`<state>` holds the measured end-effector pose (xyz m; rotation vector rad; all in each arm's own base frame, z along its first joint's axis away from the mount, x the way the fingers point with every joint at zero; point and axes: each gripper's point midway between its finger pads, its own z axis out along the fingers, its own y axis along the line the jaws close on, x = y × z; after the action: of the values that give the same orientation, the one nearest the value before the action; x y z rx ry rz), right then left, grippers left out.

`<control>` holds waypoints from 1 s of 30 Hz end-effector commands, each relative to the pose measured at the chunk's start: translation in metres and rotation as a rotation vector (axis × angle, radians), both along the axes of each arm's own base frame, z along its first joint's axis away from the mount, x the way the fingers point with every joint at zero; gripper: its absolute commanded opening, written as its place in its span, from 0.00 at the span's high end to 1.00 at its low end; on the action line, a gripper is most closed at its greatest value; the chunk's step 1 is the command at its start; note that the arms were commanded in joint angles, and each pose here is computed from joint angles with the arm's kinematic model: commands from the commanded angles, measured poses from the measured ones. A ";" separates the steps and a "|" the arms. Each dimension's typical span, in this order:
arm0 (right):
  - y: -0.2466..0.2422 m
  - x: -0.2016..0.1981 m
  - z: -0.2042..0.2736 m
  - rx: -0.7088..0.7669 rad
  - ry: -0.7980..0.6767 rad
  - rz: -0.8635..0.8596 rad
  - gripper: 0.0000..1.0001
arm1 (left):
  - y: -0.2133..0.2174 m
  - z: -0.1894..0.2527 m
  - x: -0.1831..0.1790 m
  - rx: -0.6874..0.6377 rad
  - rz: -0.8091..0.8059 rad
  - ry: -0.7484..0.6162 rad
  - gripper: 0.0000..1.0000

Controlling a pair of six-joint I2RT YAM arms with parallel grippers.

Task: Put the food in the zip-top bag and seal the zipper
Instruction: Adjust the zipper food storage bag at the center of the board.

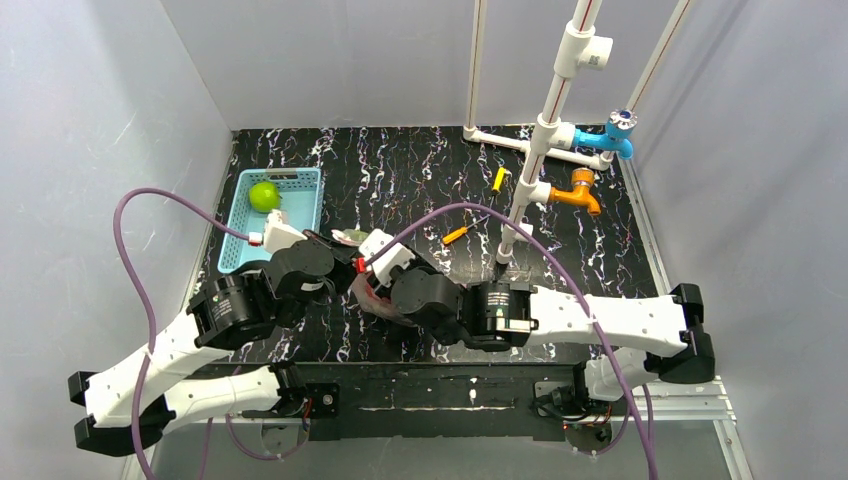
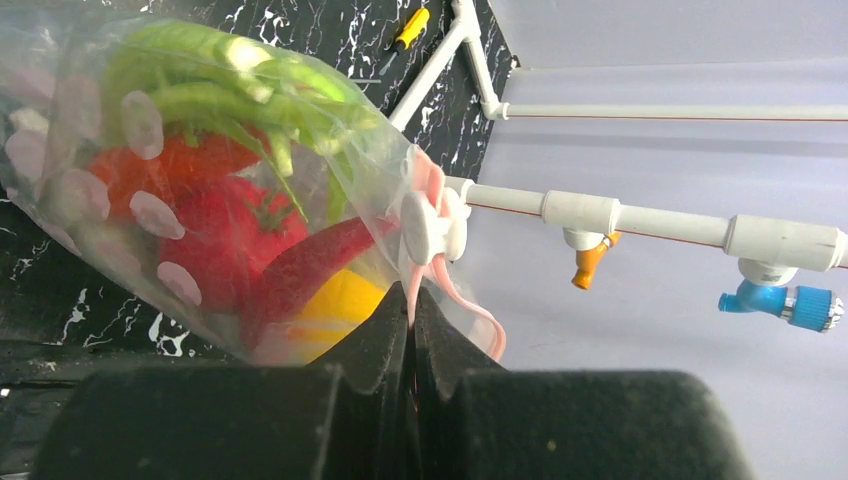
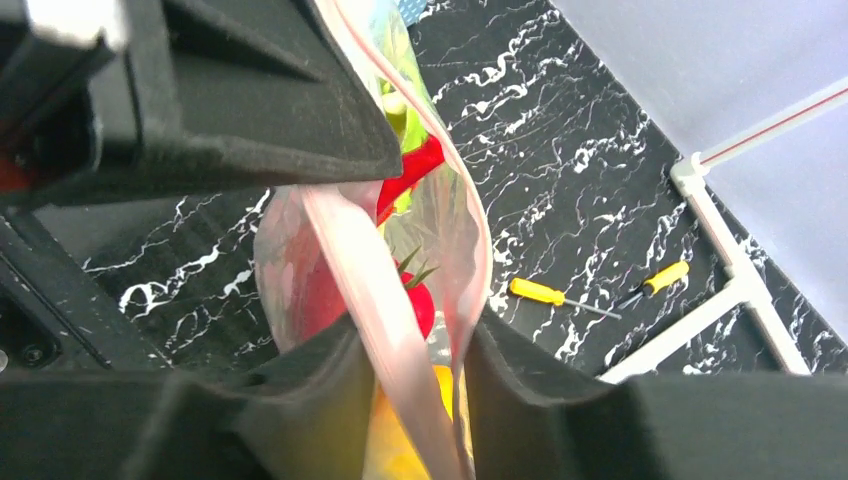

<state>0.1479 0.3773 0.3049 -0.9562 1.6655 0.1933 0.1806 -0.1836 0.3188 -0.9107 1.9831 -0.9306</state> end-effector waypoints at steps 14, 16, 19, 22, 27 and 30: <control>-0.033 0.032 0.019 0.224 0.087 0.178 0.99 | -0.002 0.046 0.000 0.191 -0.234 -0.400 0.15; -0.036 0.033 0.016 0.233 0.115 0.221 0.99 | 0.000 0.056 -0.007 0.228 -0.300 -0.506 0.07; -0.043 0.040 0.011 0.242 0.174 0.255 0.99 | 0.002 0.071 -0.020 0.310 -0.415 -0.672 0.02; -0.047 0.040 0.011 0.246 0.220 0.304 0.99 | 0.003 0.072 -0.033 0.470 -0.559 -0.784 0.02; -0.051 0.029 0.011 0.255 0.291 0.404 0.99 | -0.015 0.040 -0.045 0.768 -0.873 -0.924 0.02; -0.058 0.026 0.008 0.254 0.329 0.427 0.99 | -0.024 0.024 -0.040 0.905 -0.983 -0.988 0.02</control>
<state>0.1980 0.3225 0.2962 -1.0435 1.7006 0.7080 0.1418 -0.1903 0.3737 0.5130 1.6371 -0.7819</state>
